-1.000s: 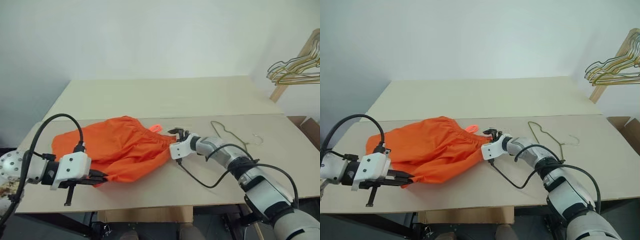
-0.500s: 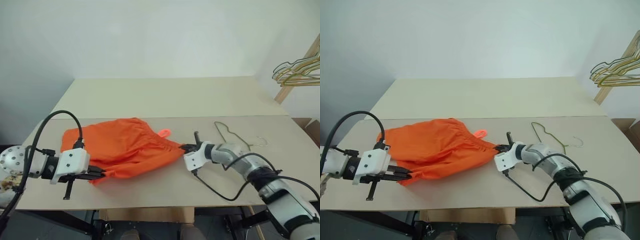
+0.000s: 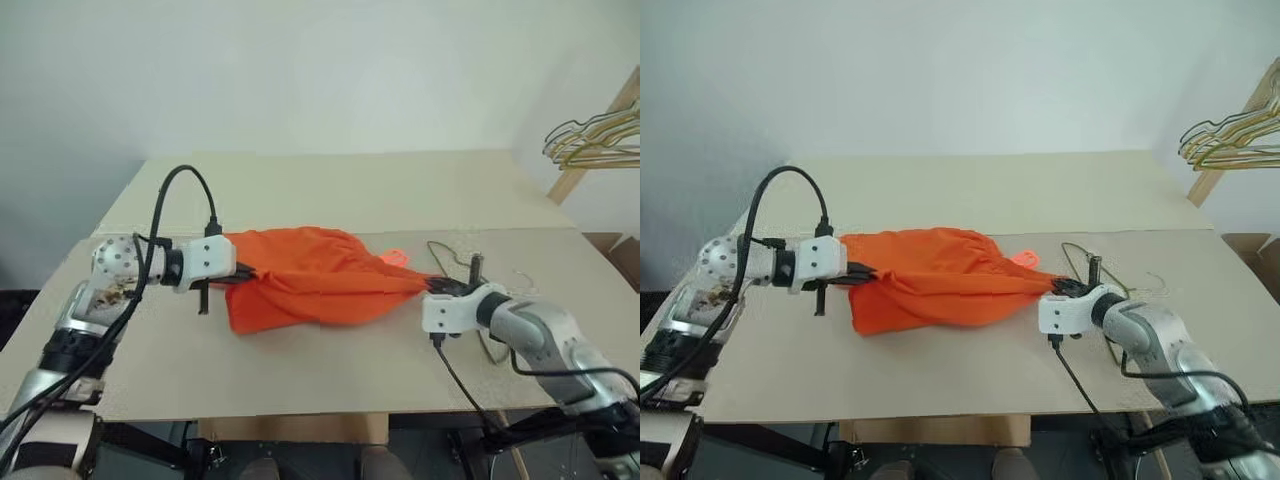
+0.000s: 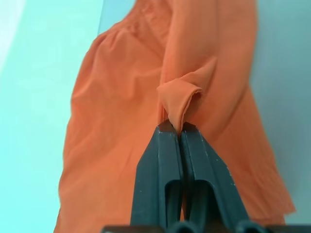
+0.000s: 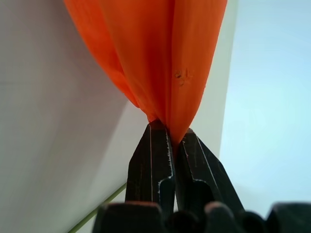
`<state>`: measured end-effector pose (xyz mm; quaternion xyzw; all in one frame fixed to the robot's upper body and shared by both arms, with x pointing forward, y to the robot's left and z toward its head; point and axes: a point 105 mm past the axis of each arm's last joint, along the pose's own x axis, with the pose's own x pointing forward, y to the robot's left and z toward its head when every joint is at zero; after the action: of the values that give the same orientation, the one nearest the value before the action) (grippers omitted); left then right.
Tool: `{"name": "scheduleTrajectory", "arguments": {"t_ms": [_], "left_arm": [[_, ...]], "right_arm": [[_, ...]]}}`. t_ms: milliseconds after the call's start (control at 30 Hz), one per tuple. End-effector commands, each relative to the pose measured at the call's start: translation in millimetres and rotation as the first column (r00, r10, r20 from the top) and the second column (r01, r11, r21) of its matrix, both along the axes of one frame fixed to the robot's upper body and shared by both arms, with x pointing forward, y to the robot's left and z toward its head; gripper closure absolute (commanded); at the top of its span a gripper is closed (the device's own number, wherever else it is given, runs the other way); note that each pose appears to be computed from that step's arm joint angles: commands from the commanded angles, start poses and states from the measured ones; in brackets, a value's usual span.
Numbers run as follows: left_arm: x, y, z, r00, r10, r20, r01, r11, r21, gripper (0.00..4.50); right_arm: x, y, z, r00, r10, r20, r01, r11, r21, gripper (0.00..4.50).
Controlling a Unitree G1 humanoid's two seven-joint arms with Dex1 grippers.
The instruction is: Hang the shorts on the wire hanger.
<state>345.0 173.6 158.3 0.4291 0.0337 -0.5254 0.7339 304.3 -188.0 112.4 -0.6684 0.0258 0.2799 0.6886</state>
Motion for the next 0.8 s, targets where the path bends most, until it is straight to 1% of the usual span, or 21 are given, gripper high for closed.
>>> {"name": "scheduleTrajectory", "arguments": {"t_ms": [33, 133, 200, 267, 300, 400, 433, 533, 600, 633, 700, 767, 800], "left_arm": [[15.0, 9.2, 15.5, 0.993, 0.039, 0.107, -0.041, 0.999, 0.017, 4.50], [20.0, 13.8, 23.6, 0.988, 0.059, 0.140, -0.060, 0.998, 0.009, 4.50], [11.1, 18.5, 24.1, 0.993, 0.027, 0.112, -0.030, 0.999, 0.027, 4.50], [-13.2, 25.8, 19.3, 0.998, -0.054, 0.014, 0.053, 0.996, 0.078, 4.50], [-29.6, 29.9, 16.0, 0.993, -0.103, -0.050, 0.108, 0.988, 0.106, 4.50], [-72.4, 39.9, 4.8, 0.962, -0.189, -0.199, 0.224, 0.959, 0.172, 4.50], [-84.6, 42.1, 1.3, 0.949, -0.207, -0.238, 0.254, 0.950, 0.184, 4.50], [-112.2, 43.3, -4.8, 0.915, -0.233, -0.331, 0.301, 0.938, 0.174, 4.50], [-124.1, 42.1, -8.6, 0.900, -0.232, -0.369, 0.306, 0.939, 0.156, 4.50], [-126.3, 42.0, -10.2, 0.901, -0.223, -0.373, 0.298, 0.942, 0.155, 4.50], [-123.6, 41.8, -12.3, 0.915, -0.194, -0.354, 0.264, 0.951, 0.159, 4.50], [-112.4, 40.5, -10.8, 0.936, -0.152, -0.317, 0.209, 0.966, 0.154, 4.50], [-98.3, 38.2, -5.8, 0.957, -0.123, -0.263, 0.163, 0.977, 0.136, 4.50]], "right_arm": [[-7.3, -5.9, 22.1, 0.994, -0.087, 0.060, 0.087, 0.996, 0.009, 4.46], [-21.5, -0.8, 23.9, 0.994, -0.094, 0.055, 0.094, 0.996, 0.001, 4.46], [-34.3, 5.8, 23.0, 0.998, -0.054, 0.021, 0.054, 0.999, 0.006, 4.46], [-46.5, 13.6, 19.5, 0.999, 0.006, -0.036, -0.004, 0.999, 0.043, 4.46], [-51.4, 18.6, 18.4, 0.997, 0.050, -0.056, -0.046, 0.997, 0.069, 4.46], [-59.1, 30.3, 13.9, 0.981, 0.176, -0.083, -0.163, 0.976, 0.144, 4.46], [-59.3, 30.8, 11.5, 0.978, 0.183, -0.096, -0.165, 0.972, 0.168, 4.46], [-56.3, 30.1, 6.8, 0.972, 0.213, -0.100, -0.192, 0.964, 0.186, 4.46], [-56.2, 31.0, 8.9, 0.963, 0.246, -0.110, -0.219, 0.952, 0.216, 4.46], [-57.3, 30.9, 10.4, 0.957, 0.262, -0.124, -0.229, 0.946, 0.232, 4.46], [-59.8, 29.6, 12.8, 0.944, 0.291, -0.157, -0.247, 0.936, 0.252, 4.46], [-57.0, 28.5, 18.5, 0.940, 0.296, -0.171, -0.239, 0.927, 0.290, 4.46], [-47.2, 29.7, 28.1, 0.949, 0.278, -0.148, -0.216, 0.916, 0.339, 4.46]]}}
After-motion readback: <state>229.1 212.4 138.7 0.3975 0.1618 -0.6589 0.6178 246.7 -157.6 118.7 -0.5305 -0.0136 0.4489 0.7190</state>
